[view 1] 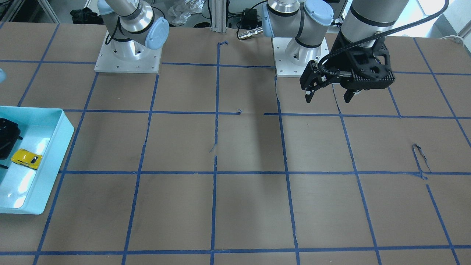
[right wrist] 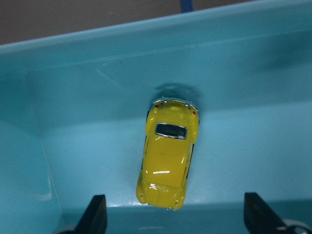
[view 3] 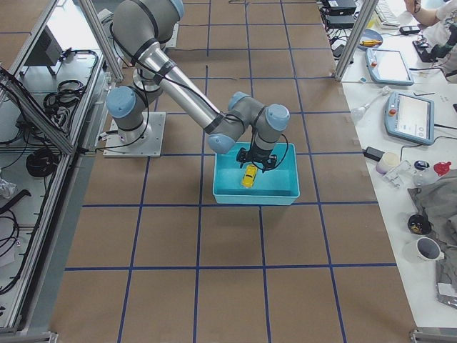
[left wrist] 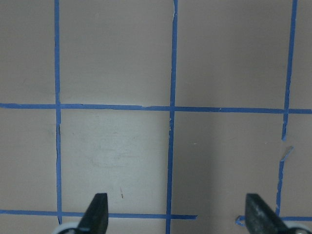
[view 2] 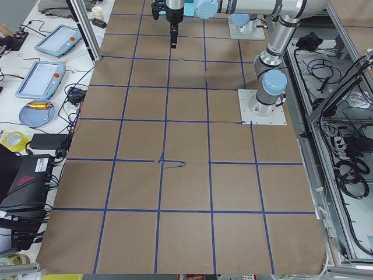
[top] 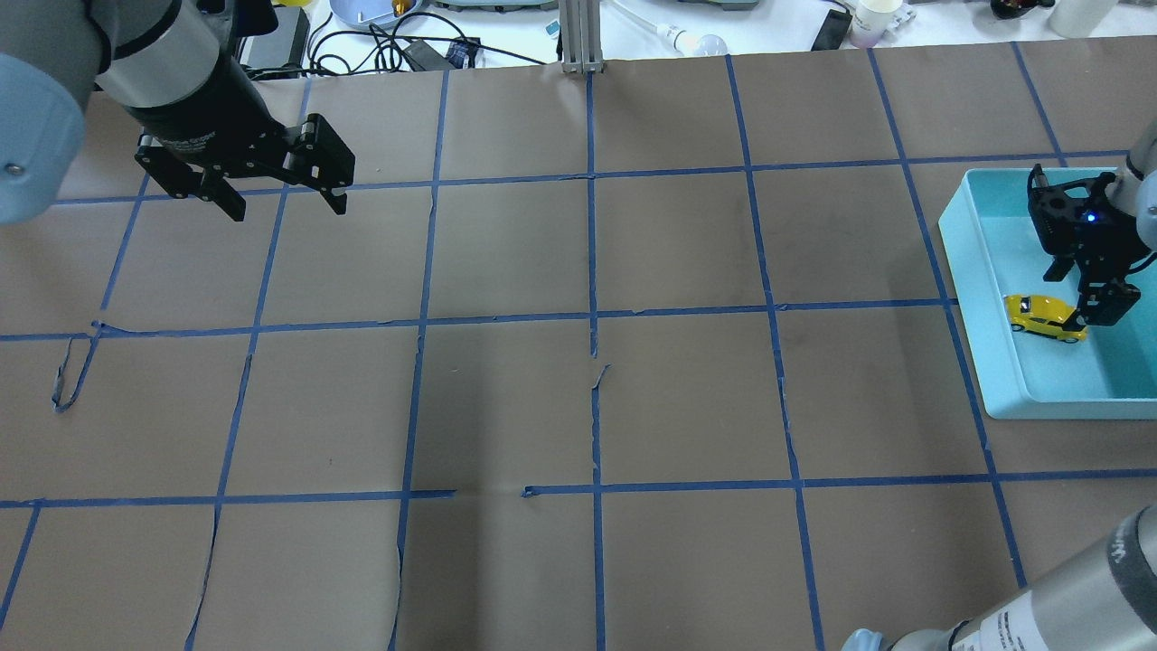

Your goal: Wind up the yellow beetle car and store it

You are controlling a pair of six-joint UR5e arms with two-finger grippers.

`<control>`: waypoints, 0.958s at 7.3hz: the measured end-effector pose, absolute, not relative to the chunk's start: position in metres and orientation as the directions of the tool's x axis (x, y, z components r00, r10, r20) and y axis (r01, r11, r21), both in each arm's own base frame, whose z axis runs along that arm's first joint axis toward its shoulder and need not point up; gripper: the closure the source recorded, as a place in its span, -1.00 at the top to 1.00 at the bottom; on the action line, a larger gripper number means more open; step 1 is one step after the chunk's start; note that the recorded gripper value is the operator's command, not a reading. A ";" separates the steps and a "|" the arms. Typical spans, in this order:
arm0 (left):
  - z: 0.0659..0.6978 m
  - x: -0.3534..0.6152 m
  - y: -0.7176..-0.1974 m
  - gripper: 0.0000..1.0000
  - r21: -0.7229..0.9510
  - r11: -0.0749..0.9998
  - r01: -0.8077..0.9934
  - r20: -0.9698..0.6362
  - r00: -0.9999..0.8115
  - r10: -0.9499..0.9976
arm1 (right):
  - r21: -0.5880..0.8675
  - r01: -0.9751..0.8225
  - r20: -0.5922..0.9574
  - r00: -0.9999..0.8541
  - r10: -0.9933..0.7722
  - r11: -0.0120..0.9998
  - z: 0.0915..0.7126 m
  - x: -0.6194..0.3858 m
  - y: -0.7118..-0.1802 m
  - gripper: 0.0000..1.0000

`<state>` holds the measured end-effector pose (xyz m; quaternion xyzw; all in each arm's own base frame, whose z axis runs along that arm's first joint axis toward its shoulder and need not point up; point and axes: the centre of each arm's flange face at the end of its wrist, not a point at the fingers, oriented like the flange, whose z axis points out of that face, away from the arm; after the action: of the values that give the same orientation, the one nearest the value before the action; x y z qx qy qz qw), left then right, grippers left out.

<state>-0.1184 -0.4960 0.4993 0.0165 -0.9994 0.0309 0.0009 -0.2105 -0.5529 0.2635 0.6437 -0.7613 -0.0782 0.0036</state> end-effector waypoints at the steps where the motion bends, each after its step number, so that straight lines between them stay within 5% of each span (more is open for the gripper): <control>1: 0.499 -0.118 -0.496 1.00 -0.062 0.998 -0.033 0.003 -0.999 -0.033 | 0.143 -0.966 -0.033 -0.223 -0.974 0.216 0.298 -0.206 -0.549 0.95; 4: 0.499 -0.118 -0.496 1.00 -0.062 0.998 -0.034 0.003 -0.999 -0.034 | 0.090 -0.756 0.100 -0.641 -0.761 0.648 0.375 -0.168 -0.533 1.00; 7: 0.499 -0.118 -0.496 1.00 -0.062 0.997 -0.034 0.003 -0.999 -0.034 | 0.039 -0.284 0.081 -0.955 -0.286 0.958 0.416 -0.057 -0.528 1.00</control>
<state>-0.1177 -0.4962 0.4994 0.0172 -0.9994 0.0310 0.0008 -0.0569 -0.5279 0.4159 0.1441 -0.9885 -0.0135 0.0431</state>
